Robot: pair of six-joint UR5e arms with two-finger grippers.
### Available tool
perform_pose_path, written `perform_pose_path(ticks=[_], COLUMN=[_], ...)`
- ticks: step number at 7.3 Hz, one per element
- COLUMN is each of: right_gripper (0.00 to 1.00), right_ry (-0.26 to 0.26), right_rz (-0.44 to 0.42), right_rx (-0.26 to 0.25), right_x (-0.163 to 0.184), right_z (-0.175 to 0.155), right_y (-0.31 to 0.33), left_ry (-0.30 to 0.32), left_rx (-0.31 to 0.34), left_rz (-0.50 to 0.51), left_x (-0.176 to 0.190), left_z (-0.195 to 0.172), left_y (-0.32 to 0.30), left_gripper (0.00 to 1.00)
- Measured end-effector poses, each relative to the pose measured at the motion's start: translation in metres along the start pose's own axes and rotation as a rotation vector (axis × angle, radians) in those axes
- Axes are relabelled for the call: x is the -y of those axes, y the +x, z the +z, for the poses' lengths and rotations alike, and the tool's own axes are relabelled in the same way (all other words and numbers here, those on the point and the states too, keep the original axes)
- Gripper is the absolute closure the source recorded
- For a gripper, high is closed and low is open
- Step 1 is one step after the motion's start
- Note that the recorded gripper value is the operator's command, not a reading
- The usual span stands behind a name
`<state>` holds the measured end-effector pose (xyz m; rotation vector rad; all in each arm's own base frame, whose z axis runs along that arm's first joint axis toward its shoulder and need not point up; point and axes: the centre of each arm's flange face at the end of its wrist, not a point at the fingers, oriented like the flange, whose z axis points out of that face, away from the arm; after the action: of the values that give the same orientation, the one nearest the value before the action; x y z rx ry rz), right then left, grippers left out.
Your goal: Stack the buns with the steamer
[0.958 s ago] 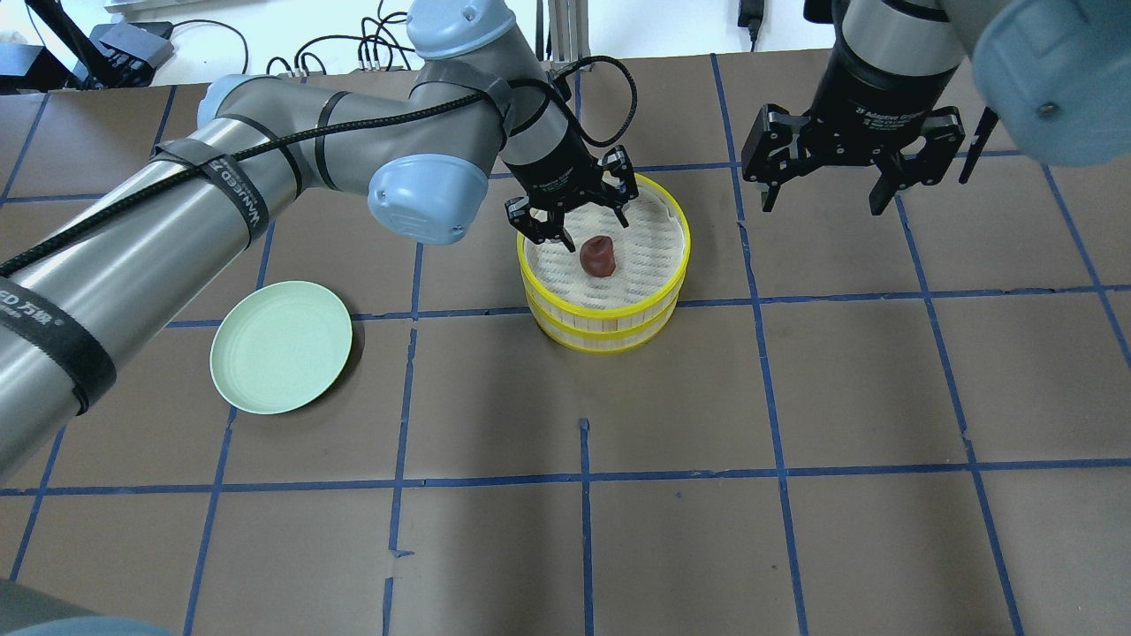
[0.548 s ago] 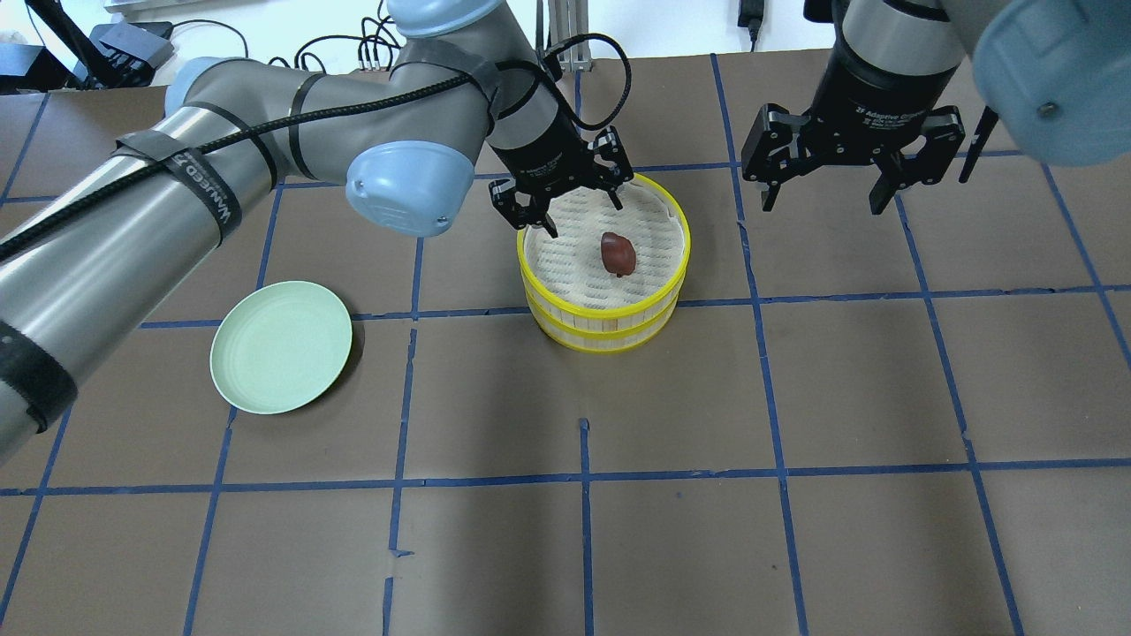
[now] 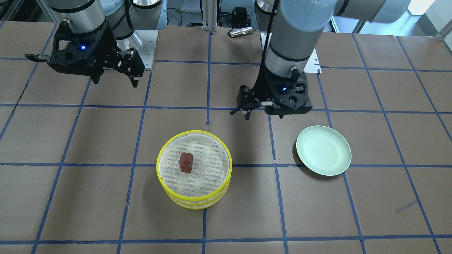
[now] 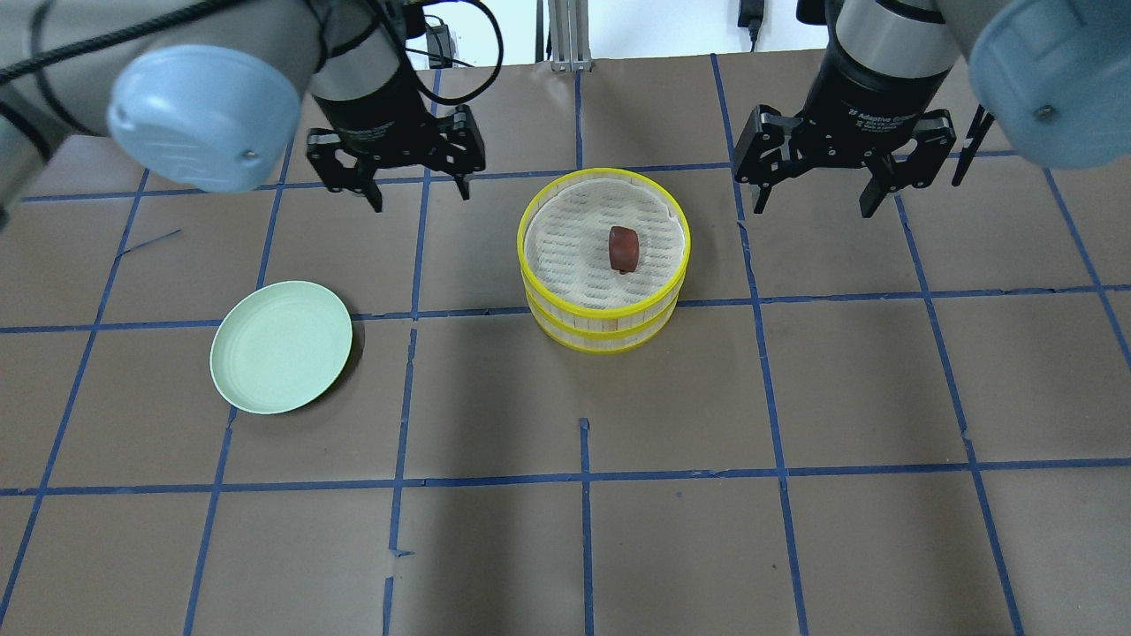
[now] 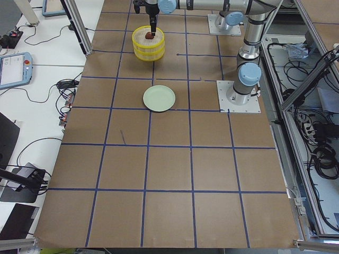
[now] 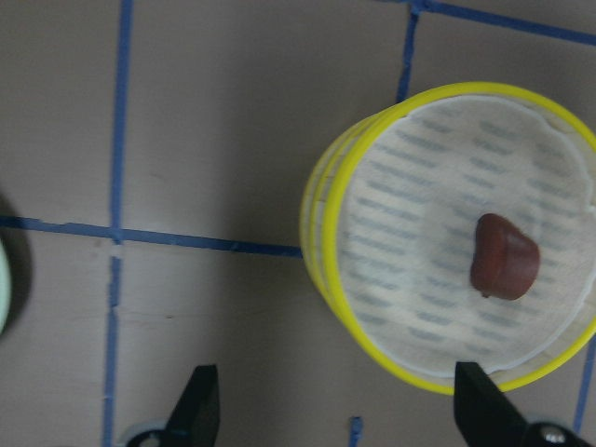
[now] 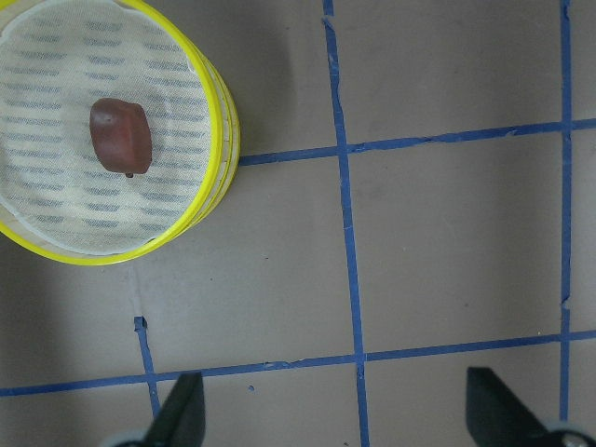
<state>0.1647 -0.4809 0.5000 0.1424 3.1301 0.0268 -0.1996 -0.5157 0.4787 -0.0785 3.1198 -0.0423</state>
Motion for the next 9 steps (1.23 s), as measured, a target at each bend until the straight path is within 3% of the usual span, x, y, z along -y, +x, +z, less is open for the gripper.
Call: perform_pose_path(ticks=[1, 2, 4, 9], right_gripper=[0.00, 0.00, 0.00, 0.00], right_ry=[-0.001, -0.001, 0.004, 0.015], right_rz=[-0.005, -0.012, -0.033, -0.049], right_rx=[0.002, 0.003, -0.005, -0.008], right_x=[-0.001, -0.003, -0.005, 0.002], right_z=[0.000, 0.000, -0.001, -0.006], right_y=[-0.003, -0.007, -0.015, -0.017], left_ry=[-0.016, -0.035, -0.051, -0.072], left_rx=[0.055, 0.066, 0.022, -0.019], left_rz=[0.043, 0.061, 0.057, 0.070], left_x=[-0.019, -0.033, -0.042, -0.046], left_z=[-0.022, -0.033, -0.038, -0.035], left_y=[-0.025, -0.039, -0.045, -0.036], left_gripper=[0.08, 0.08, 0.09, 0.10])
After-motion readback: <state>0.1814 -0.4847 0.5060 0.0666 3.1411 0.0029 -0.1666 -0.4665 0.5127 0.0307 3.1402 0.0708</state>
